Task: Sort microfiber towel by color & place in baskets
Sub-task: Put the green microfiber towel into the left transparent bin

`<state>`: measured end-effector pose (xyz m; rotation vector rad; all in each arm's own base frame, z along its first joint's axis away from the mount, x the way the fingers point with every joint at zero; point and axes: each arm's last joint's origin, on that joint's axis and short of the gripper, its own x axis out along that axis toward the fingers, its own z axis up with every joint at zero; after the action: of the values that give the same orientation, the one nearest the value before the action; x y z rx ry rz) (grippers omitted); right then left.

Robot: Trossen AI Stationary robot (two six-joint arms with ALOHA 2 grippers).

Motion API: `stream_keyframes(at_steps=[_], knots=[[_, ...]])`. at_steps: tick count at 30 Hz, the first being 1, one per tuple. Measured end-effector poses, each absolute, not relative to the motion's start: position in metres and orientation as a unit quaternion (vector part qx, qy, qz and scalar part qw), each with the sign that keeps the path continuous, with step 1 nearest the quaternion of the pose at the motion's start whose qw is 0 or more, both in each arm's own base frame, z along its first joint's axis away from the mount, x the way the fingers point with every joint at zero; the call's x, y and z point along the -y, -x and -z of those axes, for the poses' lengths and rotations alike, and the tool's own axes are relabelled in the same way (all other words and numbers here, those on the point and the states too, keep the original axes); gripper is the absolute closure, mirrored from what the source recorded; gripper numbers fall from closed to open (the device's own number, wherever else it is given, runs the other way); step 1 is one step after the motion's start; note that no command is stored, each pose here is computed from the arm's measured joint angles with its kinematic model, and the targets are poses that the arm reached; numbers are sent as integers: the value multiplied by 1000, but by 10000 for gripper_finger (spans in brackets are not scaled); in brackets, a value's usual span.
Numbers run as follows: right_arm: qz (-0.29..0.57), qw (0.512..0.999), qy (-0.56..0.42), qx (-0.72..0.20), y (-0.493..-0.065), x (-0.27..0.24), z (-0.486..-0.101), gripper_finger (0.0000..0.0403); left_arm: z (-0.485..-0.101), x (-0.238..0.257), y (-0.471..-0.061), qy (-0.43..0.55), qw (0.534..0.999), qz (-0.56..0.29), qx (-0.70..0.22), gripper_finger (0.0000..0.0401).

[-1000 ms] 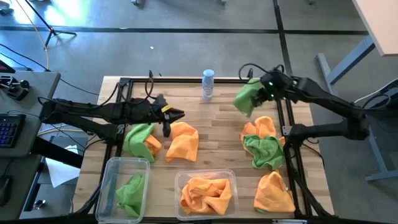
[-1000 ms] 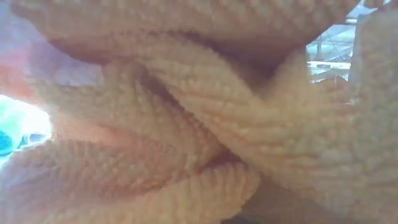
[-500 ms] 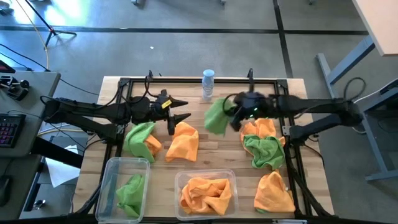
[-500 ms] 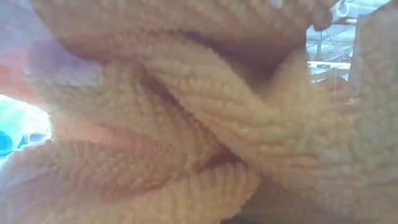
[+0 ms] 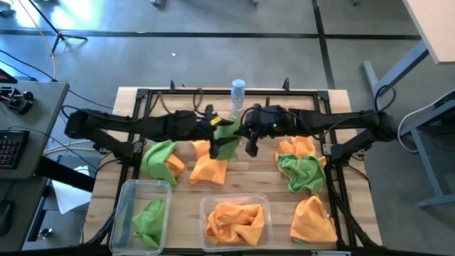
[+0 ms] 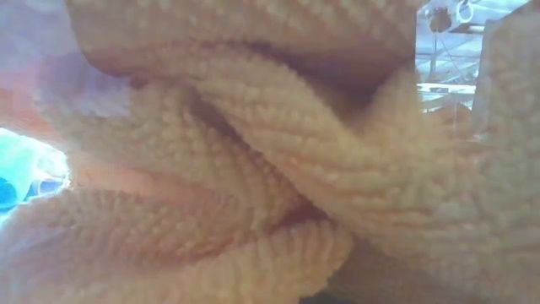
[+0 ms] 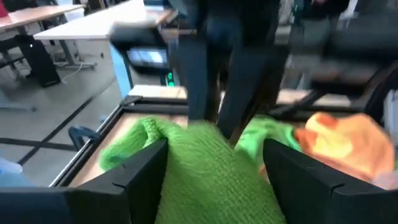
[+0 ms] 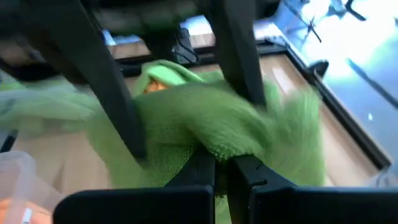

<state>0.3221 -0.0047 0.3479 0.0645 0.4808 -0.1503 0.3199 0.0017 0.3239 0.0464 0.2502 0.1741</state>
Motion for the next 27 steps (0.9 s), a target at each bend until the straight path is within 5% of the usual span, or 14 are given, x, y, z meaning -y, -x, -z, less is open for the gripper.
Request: stream_keyframes(at_steps=[14,18,24,27], knots=[[55,977,-10,-204,-320,4,-377,403,-324,-2,-321,-51,985,-85,-143,166],[60,977,-37,-201,-320,4,-377,402,-323,-2,-321,-47,984,-90,-143,221],[92,970,-87,-209,-319,5,-375,365,-320,-3,-320,-63,980,-98,-163,364],[105,964,-110,-218,-318,6,-372,335,-315,-3,-319,-62,975,-97,-189,383]])
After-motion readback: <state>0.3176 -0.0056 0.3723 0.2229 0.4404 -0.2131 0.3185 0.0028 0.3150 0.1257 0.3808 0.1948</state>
